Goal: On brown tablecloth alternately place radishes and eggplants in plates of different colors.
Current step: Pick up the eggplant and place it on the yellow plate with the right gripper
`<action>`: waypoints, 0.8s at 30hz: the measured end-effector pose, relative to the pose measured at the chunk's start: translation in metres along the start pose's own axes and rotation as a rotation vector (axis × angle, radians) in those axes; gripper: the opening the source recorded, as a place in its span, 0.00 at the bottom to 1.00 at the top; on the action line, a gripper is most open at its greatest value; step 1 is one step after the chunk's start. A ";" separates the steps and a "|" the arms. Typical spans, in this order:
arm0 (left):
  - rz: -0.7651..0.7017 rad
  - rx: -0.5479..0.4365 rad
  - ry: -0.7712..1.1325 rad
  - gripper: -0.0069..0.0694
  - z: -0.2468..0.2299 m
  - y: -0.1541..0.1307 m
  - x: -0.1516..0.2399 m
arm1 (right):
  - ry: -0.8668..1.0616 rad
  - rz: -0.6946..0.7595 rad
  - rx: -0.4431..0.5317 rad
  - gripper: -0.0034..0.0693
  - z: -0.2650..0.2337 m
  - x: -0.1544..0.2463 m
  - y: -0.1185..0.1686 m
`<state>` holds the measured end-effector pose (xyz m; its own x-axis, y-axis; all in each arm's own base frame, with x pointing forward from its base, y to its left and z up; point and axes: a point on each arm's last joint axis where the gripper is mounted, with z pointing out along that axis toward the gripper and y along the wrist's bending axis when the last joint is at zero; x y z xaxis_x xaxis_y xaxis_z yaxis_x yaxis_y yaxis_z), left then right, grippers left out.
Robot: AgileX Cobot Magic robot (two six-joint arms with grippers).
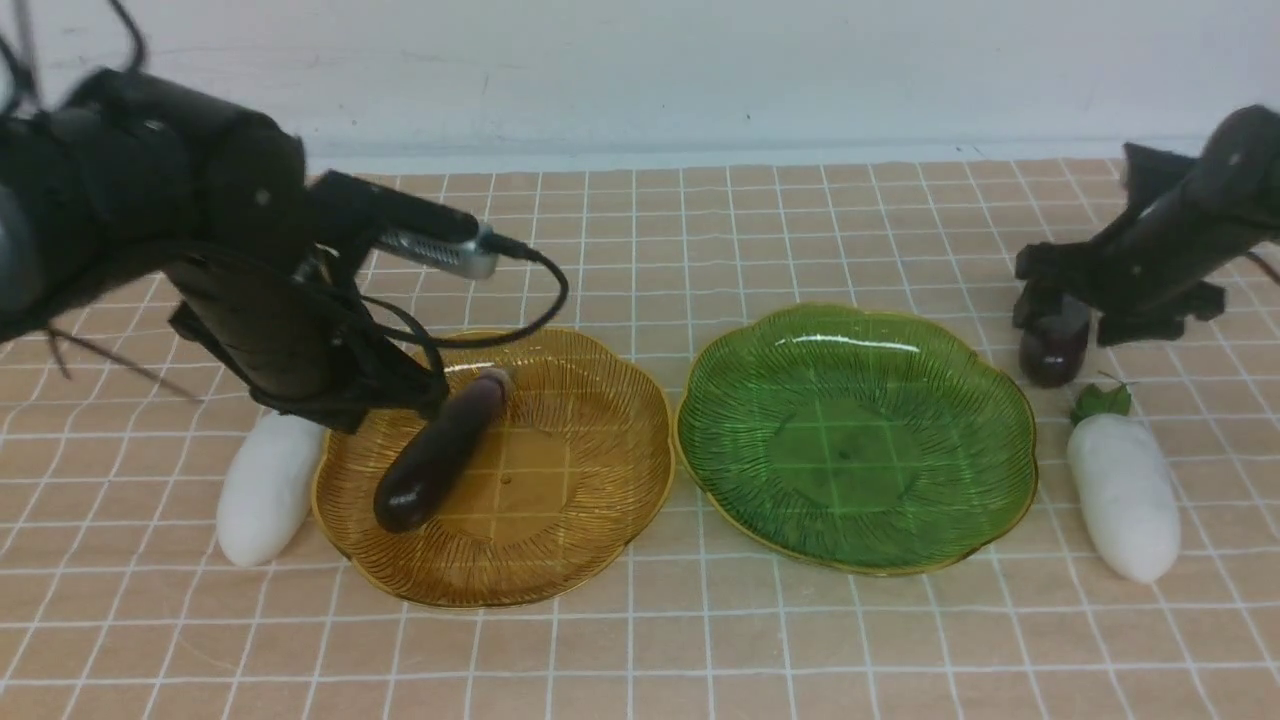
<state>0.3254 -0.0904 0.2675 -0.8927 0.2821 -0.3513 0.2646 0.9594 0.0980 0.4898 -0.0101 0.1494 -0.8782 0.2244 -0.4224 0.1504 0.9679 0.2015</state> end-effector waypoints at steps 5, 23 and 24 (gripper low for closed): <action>-0.015 -0.006 -0.070 0.09 -0.053 0.006 0.015 | 0.066 -0.014 0.009 0.54 0.002 -0.009 0.002; -0.260 0.028 0.016 0.09 -0.068 0.049 0.077 | 0.245 -0.452 -0.438 0.56 -0.102 0.085 0.290; -0.271 0.054 0.021 0.09 -0.064 0.047 0.082 | 0.273 -0.459 -0.425 0.56 -0.090 0.094 0.295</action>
<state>0.2416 -0.0224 0.3029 -0.9410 0.0156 -0.3381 0.0334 0.9983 -0.0467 0.4109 0.2863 0.2489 -0.9018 -0.2889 -0.3214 -0.4073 0.8169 0.4084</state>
